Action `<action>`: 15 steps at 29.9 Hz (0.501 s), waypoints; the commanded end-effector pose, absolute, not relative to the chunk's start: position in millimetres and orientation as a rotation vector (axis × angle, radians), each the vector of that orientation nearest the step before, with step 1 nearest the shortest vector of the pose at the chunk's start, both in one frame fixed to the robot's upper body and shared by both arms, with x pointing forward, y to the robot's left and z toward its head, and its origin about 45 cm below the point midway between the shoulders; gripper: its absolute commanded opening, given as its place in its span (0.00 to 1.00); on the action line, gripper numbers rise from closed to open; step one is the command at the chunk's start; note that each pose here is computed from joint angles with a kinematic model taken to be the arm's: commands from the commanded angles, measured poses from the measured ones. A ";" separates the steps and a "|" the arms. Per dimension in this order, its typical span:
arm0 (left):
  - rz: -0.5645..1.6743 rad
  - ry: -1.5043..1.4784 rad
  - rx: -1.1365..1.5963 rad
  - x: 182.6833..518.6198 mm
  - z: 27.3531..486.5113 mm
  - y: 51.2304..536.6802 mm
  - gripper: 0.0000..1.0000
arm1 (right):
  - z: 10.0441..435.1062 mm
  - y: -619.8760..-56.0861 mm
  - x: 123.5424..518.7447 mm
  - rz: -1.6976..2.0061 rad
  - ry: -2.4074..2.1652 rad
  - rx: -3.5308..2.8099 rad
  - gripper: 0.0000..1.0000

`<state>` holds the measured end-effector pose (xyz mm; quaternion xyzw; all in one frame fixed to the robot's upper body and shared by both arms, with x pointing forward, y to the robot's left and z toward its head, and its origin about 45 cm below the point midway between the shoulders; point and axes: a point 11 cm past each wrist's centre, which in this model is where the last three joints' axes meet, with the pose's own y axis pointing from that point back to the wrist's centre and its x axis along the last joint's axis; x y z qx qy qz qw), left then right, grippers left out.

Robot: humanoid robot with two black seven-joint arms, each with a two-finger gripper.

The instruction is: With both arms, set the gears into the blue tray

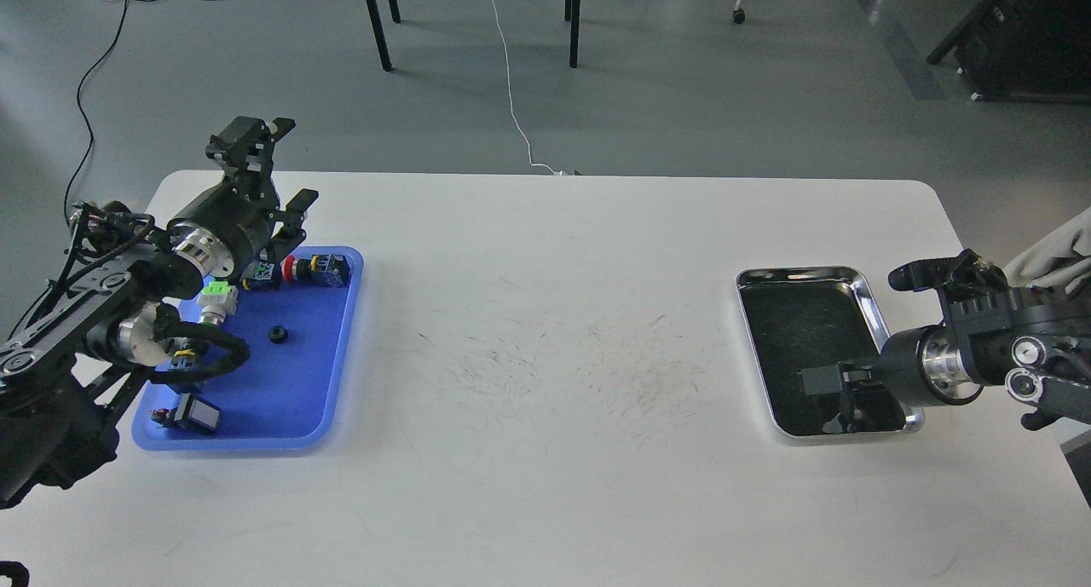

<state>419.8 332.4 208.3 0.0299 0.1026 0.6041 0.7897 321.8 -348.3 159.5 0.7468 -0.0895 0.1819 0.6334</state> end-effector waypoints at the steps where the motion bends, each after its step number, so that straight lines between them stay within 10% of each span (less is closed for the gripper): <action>1: 1.302 0.221 0.064 419.9 208.2 332.8 0.98 | 153.8 -347.9 323.3 0.411 -0.201 1.702 0.95; 15: 1.297 0.199 0.084 420.1 208.5 332.3 0.98 | 142.9 -348.6 324.9 0.397 -0.198 1.690 0.73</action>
